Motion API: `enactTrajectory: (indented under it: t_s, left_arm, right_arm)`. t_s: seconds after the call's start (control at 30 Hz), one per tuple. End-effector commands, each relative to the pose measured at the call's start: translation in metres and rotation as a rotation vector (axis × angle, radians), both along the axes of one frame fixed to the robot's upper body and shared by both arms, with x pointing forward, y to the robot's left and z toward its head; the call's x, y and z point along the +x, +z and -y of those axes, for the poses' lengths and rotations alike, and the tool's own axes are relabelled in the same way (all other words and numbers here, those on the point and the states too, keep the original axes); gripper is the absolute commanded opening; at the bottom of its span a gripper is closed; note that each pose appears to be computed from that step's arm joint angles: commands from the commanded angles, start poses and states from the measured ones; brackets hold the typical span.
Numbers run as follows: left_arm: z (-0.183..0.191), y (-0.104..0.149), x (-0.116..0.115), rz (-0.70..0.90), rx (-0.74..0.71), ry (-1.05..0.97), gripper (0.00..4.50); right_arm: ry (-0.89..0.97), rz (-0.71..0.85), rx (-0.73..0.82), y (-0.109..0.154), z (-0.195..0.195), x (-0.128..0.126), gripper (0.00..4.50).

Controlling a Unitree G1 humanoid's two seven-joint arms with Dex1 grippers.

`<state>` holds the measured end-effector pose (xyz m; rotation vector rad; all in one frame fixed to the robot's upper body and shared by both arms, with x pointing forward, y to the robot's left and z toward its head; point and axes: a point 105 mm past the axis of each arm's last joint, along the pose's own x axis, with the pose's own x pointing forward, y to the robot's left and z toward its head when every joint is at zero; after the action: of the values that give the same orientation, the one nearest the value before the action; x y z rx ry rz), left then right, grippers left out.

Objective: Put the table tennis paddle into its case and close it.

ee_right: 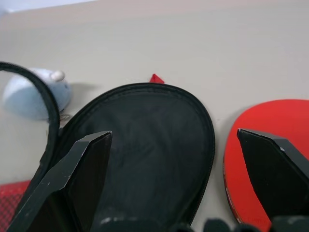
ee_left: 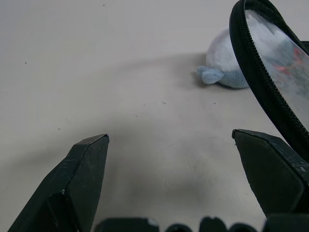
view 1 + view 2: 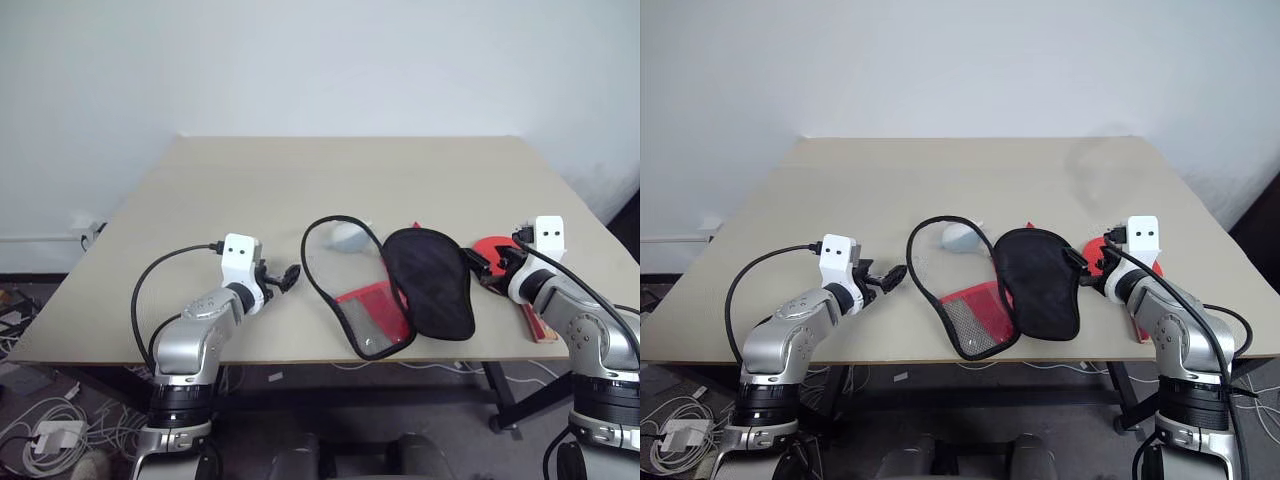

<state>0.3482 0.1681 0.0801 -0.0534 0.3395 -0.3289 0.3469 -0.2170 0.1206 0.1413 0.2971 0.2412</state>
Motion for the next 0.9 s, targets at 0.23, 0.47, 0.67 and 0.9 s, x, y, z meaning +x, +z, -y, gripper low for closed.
enactTrajectory:
  t_s: [0.23, 0.47, 0.67, 0.9]
  left_arm:
    - [0.009, 0.034, 0.009, 0.085, -0.047, -0.067, 4.45]
    - [0.033, 0.039, -0.005, 0.050, -0.077, -0.158, 4.45]
    - [0.056, 0.039, -0.019, -0.007, -0.130, -0.201, 4.45]
    - [0.029, 0.030, -0.024, -0.042, -0.103, -0.141, 4.45]
  right_arm:
    - [-0.076, 0.070, -0.014, 0.019, 0.014, 0.007, 4.50]
    - [-0.107, 0.034, -0.068, 0.018, 0.034, 0.001, 4.50]
    - [-0.201, -0.060, -0.032, 0.013, 0.069, 0.001, 4.50]
    - [-0.186, -0.183, -0.102, -0.008, 0.081, 0.002, 4.50]
